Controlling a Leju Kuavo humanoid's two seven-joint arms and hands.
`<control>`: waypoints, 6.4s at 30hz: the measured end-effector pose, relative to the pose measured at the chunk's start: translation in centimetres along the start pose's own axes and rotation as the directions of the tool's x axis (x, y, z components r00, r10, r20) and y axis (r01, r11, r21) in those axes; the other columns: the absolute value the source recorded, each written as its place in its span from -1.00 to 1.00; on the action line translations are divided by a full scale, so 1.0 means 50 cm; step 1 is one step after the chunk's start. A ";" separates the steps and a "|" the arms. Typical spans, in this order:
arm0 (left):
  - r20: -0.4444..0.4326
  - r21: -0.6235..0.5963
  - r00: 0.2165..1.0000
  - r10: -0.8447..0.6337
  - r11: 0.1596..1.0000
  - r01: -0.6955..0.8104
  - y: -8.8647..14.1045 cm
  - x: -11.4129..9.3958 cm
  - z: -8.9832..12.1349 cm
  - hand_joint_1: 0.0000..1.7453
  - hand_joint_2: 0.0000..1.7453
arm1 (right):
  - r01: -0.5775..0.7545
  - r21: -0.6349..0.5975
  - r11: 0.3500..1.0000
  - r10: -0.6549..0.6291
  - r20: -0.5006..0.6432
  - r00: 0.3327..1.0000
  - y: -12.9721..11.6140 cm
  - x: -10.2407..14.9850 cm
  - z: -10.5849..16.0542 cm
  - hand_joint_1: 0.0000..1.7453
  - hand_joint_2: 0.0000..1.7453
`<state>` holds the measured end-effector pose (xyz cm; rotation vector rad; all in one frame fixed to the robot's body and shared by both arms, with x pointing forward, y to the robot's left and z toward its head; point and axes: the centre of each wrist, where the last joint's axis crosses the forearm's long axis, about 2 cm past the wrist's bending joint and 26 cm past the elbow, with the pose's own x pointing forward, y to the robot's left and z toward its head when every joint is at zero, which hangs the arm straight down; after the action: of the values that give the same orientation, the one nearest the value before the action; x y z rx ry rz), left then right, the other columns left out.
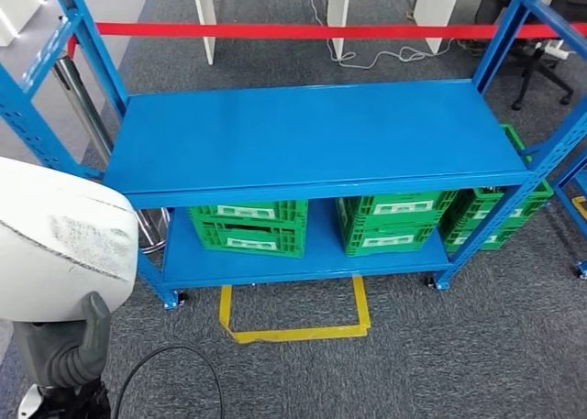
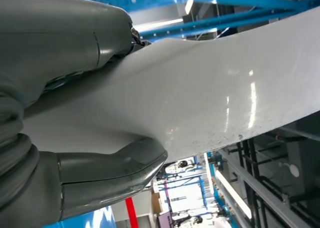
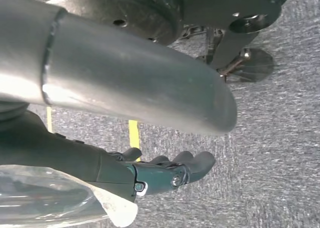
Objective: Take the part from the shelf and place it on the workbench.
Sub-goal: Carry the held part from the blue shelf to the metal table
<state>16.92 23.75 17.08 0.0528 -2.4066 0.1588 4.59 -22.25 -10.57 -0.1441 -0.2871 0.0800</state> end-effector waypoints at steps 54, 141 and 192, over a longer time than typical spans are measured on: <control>-0.015 0.005 1.000 -0.009 1.000 0.009 -0.020 -0.013 -0.001 1.00 1.00 | 0.000 0.030 1.000 -0.001 0.051 0.999 -0.025 -0.017 -0.005 -1.00 -1.00; -0.091 0.033 0.991 -0.103 0.994 0.107 0.022 0.001 0.030 1.00 1.00 | -0.133 0.066 0.989 0.125 0.114 0.985 -0.002 -0.027 0.003 -1.00 -1.00; -0.058 0.003 0.994 -0.097 0.995 0.098 0.038 0.012 0.018 1.00 1.00 | -0.298 0.079 0.951 0.280 0.186 0.942 0.000 -0.017 0.002 -1.00 -1.00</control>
<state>15.70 25.51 16.62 0.1659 -2.3407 0.1207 3.73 -22.30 -10.71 -0.0729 -0.4329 0.4018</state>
